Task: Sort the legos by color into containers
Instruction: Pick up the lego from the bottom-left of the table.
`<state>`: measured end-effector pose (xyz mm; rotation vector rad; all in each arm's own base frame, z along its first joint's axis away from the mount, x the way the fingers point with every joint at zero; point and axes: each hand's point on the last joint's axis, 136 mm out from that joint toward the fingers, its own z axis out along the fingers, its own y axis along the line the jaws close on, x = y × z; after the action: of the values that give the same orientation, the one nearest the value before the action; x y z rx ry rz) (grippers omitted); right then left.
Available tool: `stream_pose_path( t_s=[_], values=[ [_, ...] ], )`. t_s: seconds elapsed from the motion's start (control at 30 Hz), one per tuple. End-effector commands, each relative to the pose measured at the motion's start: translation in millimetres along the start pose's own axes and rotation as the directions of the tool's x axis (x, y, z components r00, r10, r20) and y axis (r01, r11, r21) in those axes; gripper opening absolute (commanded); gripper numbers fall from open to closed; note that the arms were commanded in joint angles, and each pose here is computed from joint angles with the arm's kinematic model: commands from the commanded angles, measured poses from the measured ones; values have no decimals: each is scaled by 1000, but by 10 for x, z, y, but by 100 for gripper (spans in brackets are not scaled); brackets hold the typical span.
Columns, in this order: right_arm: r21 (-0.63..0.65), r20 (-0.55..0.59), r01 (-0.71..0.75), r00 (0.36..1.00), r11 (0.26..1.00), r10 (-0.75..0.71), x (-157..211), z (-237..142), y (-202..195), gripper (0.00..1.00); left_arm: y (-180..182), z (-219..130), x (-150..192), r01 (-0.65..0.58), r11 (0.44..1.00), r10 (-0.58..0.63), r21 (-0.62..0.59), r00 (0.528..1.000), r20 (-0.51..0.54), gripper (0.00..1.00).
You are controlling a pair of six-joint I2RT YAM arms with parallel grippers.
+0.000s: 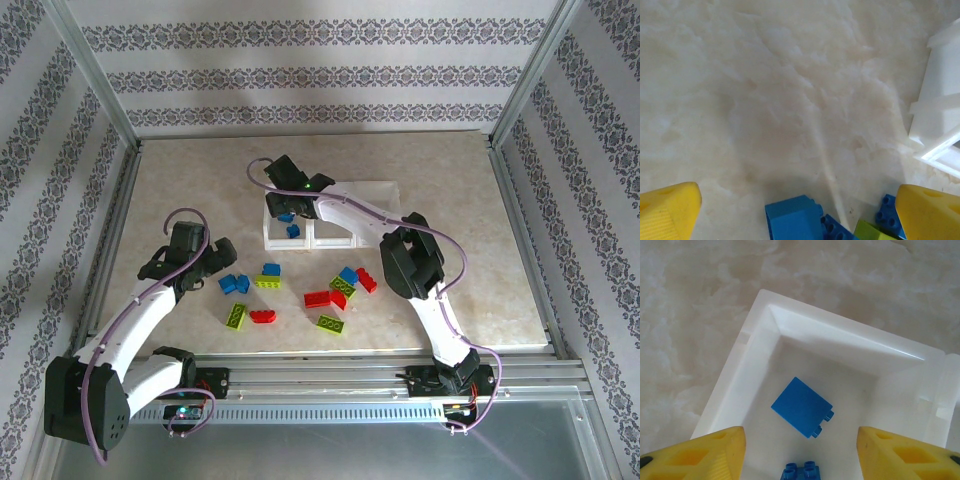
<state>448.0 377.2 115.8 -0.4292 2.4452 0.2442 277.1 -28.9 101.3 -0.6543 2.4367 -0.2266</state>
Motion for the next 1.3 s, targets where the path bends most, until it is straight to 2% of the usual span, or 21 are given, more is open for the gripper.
stream_pose_path(
  t_s=[0.0, 0.17, 0.27, 0.33, 0.37, 0.4, 0.7, 1.07, 1.27],
  values=[
    [7, 60, -19, 998, 1000, 18, -184, -347, -70, 64, 53, -17, 149, -30, 1000, 30, 2, 997, -68, 100],
    [5, 94, -57, 994, 998, 56, -143, -573, -150, 71, 8, -2, 269, -28, 999, 33, 40, 992, -118, 100],
    [17, 110, -84, 990, 996, 82, -68, -705, -234, 79, 11, 3, 347, -26, 999, 33, 47, 988, -148, 98],
    [32, 115, -100, 989, 995, 95, 8, -791, -309, 87, 43, -1, 403, -28, 999, 34, 34, 986, -165, 97],
    [41, 117, -105, 988, 994, 100, 47, -820, -341, 97, 65, -1, 428, -29, 999, 33, 27, 985, -171, 96],
    [52, 118, -115, 987, 992, 108, 95, -860, -387, 98, 98, 0, 446, -27, 1000, 28, 13, 984, -174, 95],
    [132, 135, -172, 979, 976, 154, 460, -1170, -712, 98, 173, 98, 503, -4, 1000, 0, -24, 983, -184, 90],
    [180, 129, -223, 971, 958, 201, 706, -1216, -887, 98, 81, 343, 587, -64, 998, 57, -18, 959, -276, 88],
    [180, 128, -226, 970, 957, 205, 706, -1198, -877, 98, 237, 356, 655, -85, 992, 55, -90, 953, -297, 77]
  ],
)
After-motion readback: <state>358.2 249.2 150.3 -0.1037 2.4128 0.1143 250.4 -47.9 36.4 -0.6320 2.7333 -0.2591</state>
